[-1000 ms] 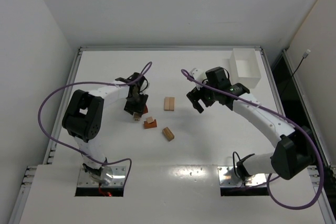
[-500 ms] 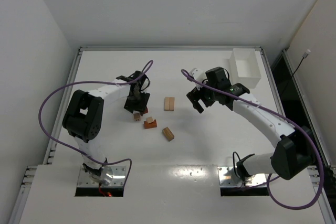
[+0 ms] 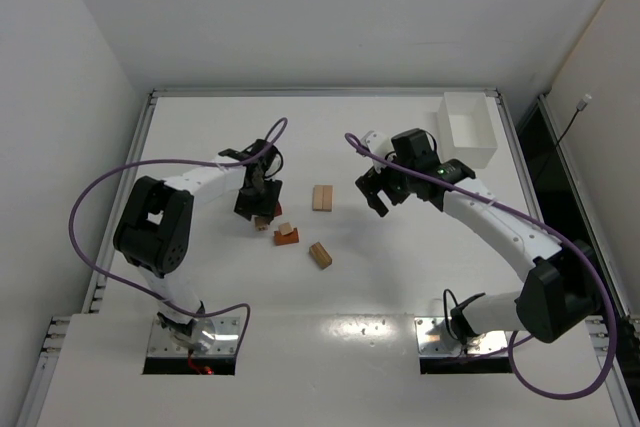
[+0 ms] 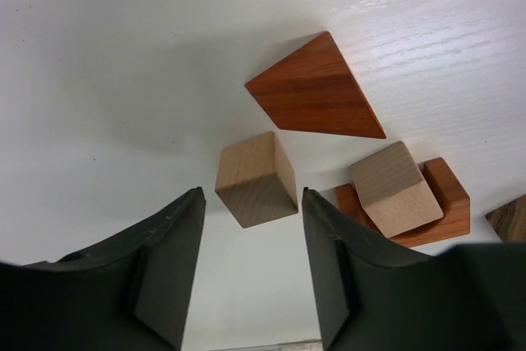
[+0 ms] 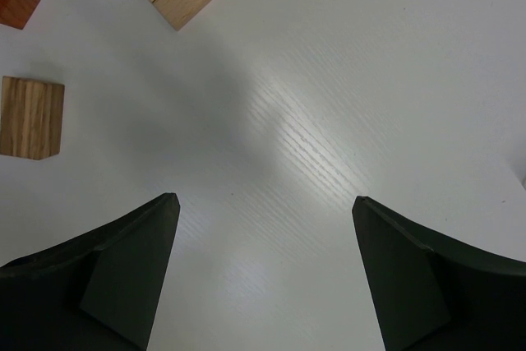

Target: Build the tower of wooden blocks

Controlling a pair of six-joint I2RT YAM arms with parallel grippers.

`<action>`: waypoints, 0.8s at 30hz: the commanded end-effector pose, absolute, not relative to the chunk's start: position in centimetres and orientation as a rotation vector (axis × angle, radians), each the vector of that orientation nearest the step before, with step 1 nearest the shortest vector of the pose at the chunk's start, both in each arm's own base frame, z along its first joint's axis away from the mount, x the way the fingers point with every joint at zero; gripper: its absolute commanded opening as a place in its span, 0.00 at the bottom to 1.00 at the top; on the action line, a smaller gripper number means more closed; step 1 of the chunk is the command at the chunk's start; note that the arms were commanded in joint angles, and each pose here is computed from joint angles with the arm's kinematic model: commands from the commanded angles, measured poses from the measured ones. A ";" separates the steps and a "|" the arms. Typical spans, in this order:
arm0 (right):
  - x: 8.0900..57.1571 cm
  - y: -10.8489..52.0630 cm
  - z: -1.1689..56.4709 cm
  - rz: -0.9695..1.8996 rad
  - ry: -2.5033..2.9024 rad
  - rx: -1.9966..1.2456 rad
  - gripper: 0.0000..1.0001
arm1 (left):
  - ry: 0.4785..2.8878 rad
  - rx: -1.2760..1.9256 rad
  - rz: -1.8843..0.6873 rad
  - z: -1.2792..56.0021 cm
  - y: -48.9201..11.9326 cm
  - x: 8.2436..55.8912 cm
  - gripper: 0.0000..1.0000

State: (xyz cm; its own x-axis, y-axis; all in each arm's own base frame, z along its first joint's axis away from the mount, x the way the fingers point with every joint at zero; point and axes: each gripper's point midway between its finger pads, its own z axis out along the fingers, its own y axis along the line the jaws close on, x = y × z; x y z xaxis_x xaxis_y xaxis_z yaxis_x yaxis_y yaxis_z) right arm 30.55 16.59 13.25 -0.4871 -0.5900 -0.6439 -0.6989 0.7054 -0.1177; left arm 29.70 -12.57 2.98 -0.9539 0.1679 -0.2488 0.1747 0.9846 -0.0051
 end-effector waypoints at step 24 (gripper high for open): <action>30.9 16.2 14.2 0.200 2.189 -0.952 0.83 | 2.916 0.186 -0.103 1.9 -13.8 29.2 0.38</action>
State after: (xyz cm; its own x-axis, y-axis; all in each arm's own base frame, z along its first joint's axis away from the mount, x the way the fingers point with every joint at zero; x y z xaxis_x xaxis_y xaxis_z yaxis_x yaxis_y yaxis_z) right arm 30.31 16.19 12.91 -0.4940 -0.5886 -0.6400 -0.6946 0.7098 -0.1167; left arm 29.32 -13.29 2.44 -0.9664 0.1191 -0.2276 0.1327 0.9901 -0.0452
